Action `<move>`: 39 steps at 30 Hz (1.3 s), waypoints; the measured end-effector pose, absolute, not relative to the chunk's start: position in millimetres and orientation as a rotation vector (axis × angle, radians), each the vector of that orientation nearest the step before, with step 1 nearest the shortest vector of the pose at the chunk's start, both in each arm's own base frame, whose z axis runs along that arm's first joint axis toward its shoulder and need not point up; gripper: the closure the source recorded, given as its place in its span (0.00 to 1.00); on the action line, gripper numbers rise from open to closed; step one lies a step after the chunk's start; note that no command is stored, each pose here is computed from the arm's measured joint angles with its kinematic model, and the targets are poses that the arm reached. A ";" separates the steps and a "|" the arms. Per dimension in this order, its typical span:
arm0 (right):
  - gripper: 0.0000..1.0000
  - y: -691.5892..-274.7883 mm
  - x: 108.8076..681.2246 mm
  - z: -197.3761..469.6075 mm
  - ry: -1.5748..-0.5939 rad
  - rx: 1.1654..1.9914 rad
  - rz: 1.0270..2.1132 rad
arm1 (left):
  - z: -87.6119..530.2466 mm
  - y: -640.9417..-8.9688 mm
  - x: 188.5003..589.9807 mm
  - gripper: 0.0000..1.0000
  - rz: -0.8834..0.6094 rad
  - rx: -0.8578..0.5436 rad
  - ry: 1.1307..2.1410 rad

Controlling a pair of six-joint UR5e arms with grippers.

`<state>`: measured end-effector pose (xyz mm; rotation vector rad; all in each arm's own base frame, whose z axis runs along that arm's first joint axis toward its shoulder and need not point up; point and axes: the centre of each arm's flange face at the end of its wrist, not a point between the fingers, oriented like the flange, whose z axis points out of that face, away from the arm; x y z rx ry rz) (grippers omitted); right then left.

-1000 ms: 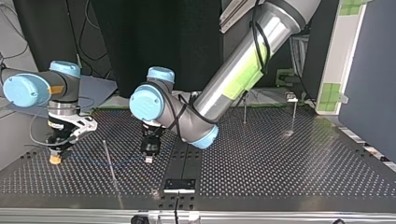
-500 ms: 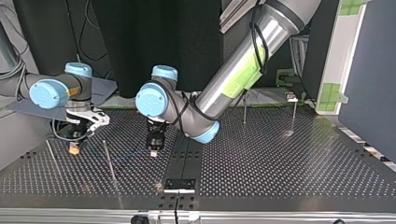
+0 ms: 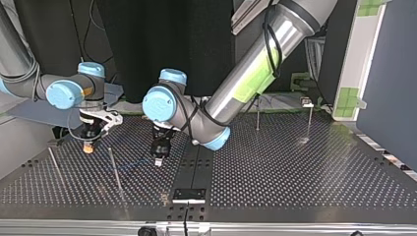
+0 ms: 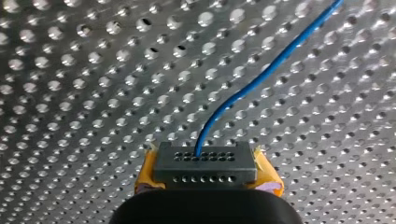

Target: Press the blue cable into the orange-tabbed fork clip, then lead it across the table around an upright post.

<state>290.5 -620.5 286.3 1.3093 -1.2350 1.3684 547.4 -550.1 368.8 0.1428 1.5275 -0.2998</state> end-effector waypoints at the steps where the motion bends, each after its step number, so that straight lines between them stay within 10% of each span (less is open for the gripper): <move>1: 1.00 -620.0 290.6 284.4 -1.235 1.310 1.369 | 368.9 -550.5 547.6 0.46 -0.303 0.145 1.525; 11: 1.00 -610.6 290.4 252.9 -1.243 1.320 1.365 | 369.7 -553.2 551.1 0.15 -0.371 0.126 1.506; 39: 1.00 -603.0 241.4 74.4 -1.371 1.353 1.233 | 328.1 -574.7 556.5 0.15 -0.369 0.045 1.526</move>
